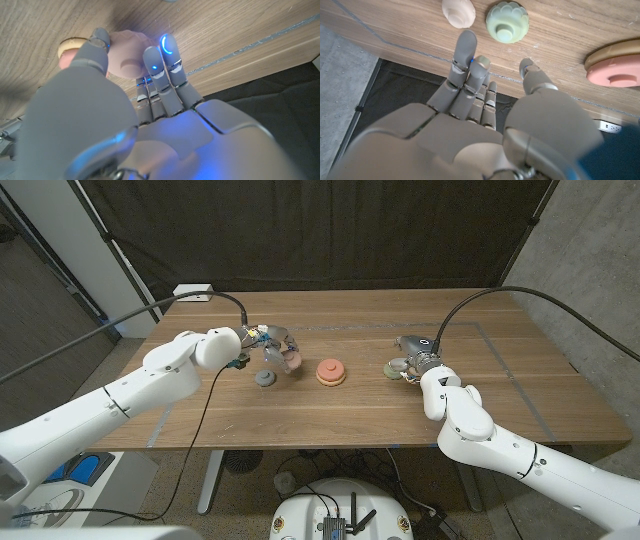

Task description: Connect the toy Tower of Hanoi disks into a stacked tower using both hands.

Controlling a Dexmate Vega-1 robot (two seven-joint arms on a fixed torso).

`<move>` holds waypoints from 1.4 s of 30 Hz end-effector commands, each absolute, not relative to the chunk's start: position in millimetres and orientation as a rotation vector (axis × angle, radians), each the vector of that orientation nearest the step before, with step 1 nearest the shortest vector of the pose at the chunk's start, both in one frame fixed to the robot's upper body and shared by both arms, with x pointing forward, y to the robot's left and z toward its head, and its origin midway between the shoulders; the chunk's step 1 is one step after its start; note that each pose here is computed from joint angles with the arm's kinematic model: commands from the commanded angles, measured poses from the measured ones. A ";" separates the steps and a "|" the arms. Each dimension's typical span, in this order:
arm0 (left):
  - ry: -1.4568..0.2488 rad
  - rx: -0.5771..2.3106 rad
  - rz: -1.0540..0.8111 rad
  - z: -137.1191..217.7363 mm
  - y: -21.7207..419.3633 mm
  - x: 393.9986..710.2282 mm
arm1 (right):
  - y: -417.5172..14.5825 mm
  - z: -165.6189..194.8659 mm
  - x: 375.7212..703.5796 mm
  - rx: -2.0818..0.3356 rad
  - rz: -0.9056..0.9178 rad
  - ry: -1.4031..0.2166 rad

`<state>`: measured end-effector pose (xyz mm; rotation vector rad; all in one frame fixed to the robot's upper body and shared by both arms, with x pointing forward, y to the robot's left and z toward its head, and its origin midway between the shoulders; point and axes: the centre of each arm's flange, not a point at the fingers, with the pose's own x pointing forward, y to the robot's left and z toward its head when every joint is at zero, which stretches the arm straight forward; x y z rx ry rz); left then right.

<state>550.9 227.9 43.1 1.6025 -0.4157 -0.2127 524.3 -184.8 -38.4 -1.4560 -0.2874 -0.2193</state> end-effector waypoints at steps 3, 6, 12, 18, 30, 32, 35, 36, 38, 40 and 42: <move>-0.470 1.622 -0.252 48.1 218.4 549.5 | -186.4 -40.5 521.0 -1.449 -0.226 -0.284; -0.491 1.615 -0.266 49.1 215.0 550.5 | -186.5 -40.3 519.9 -1.450 -0.231 -0.285; -0.516 1.621 -0.289 52.1 207.5 552.9 | -186.7 -40.0 517.9 -1.451 -0.238 -0.283; -0.538 1.603 -0.307 51.2 202.1 554.4 | -189.6 -40.1 515.2 -1.447 -0.248 -0.276; -0.565 1.593 -0.337 52.5 189.1 559.0 | -192.4 -40.0 511.2 -1.438 -0.260 -0.274; -0.569 1.596 -0.345 52.7 185.9 560.1 | -192.7 -39.9 510.6 -1.437 -0.261 -0.273; -0.573 1.604 -0.357 53.2 180.9 562.1 | -193.0 -40.0 509.9 -1.434 -0.263 -0.274; -0.574 1.605 -0.361 53.4 179.4 562.9 | -193.1 -40.1 509.7 -1.433 -0.263 -0.273; -0.576 1.605 -0.368 53.7 176.5 564.5 | -193.3 -40.2 509.4 -1.432 -0.263 -0.273; -0.581 1.604 -0.375 53.7 173.8 565.8 | -193.4 -40.6 509.1 -1.428 -0.268 -0.272; -0.583 1.605 -0.381 53.6 171.1 567.0 | -193.5 -40.9 508.9 -1.425 -0.265 -0.271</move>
